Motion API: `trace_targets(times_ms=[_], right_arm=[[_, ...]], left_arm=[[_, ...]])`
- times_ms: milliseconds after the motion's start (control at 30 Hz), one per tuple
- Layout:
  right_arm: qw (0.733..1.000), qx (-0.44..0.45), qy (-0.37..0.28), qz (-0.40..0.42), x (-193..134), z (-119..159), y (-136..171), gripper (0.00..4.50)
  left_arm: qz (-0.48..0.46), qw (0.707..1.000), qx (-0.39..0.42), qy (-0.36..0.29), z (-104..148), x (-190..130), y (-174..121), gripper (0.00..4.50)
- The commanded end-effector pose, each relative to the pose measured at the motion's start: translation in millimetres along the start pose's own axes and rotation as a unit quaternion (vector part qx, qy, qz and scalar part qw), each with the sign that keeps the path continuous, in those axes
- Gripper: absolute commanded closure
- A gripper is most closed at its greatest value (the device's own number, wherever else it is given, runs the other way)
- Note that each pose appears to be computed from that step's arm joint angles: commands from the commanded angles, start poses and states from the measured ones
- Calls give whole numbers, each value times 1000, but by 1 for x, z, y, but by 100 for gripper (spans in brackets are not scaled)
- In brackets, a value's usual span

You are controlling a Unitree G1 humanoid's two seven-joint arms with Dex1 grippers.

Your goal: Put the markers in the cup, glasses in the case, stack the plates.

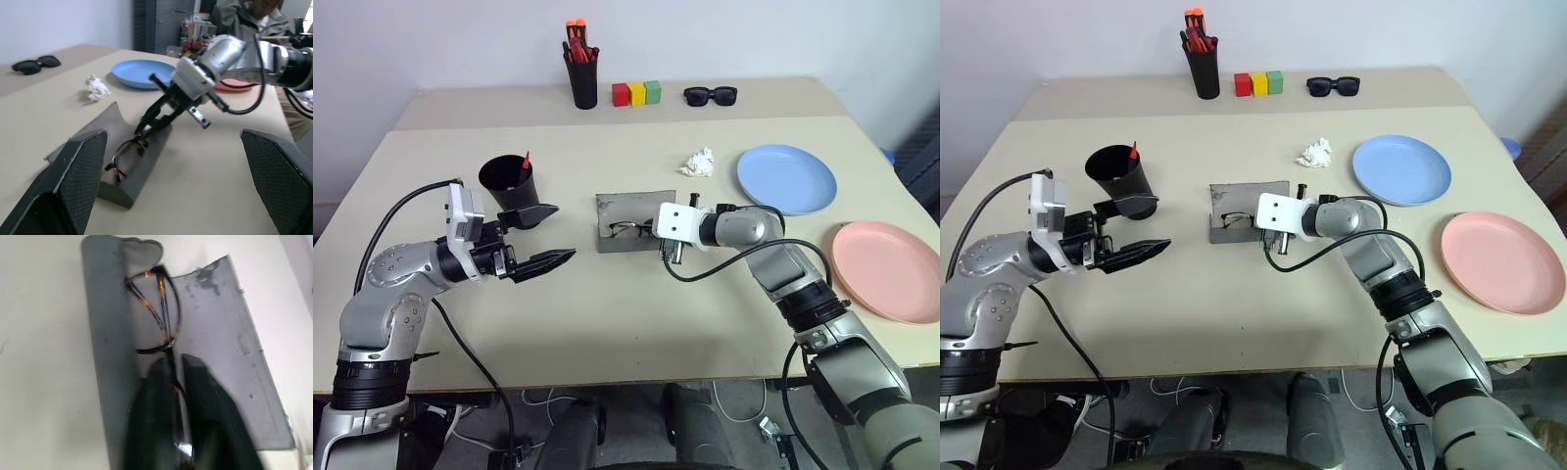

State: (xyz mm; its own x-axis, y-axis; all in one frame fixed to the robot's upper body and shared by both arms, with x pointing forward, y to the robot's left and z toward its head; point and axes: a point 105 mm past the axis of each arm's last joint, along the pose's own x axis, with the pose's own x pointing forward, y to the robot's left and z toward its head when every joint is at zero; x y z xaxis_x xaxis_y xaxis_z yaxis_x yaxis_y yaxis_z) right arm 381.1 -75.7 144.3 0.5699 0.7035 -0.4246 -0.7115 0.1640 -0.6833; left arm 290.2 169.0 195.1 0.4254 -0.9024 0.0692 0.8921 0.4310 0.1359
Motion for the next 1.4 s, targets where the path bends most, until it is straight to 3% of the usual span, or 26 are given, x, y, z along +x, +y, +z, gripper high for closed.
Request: trace_targets(times_ms=[33,167,467,567,767,800,1000,1100,1233,1400], right_arm=[[999,9,-24,-22,-5,11,-14,210],[998,24,-38,-46,-9,15,-24,4],[957,170,-197,-131,-43,60,-67,4],[947,194,-214,-139,-51,64,-71,0],[942,214,-209,-151,-55,58,-68,0],[941,219,-208,-154,-56,56,-67,0],[940,235,-192,-157,-59,44,-55,0],[950,227,-203,-72,-65,51,-21,0],[951,230,-204,-38,-70,54,-2,0],[965,217,-149,-6,-60,35,29,0]], left_arm=[[24,999,33,-14,11,1,10,0],[34,999,39,-18,12,5,17,0],[59,995,70,-25,10,23,38,0],[61,995,63,-40,11,34,44,85],[81,995,60,-25,-3,75,63,407],[94,994,55,-28,-3,83,69,444],[163,985,48,11,-19,128,96,444],[194,980,44,32,-23,144,104,444],[191,980,21,50,-30,154,104,444],[185,980,1,79,-42,159,102,444]])
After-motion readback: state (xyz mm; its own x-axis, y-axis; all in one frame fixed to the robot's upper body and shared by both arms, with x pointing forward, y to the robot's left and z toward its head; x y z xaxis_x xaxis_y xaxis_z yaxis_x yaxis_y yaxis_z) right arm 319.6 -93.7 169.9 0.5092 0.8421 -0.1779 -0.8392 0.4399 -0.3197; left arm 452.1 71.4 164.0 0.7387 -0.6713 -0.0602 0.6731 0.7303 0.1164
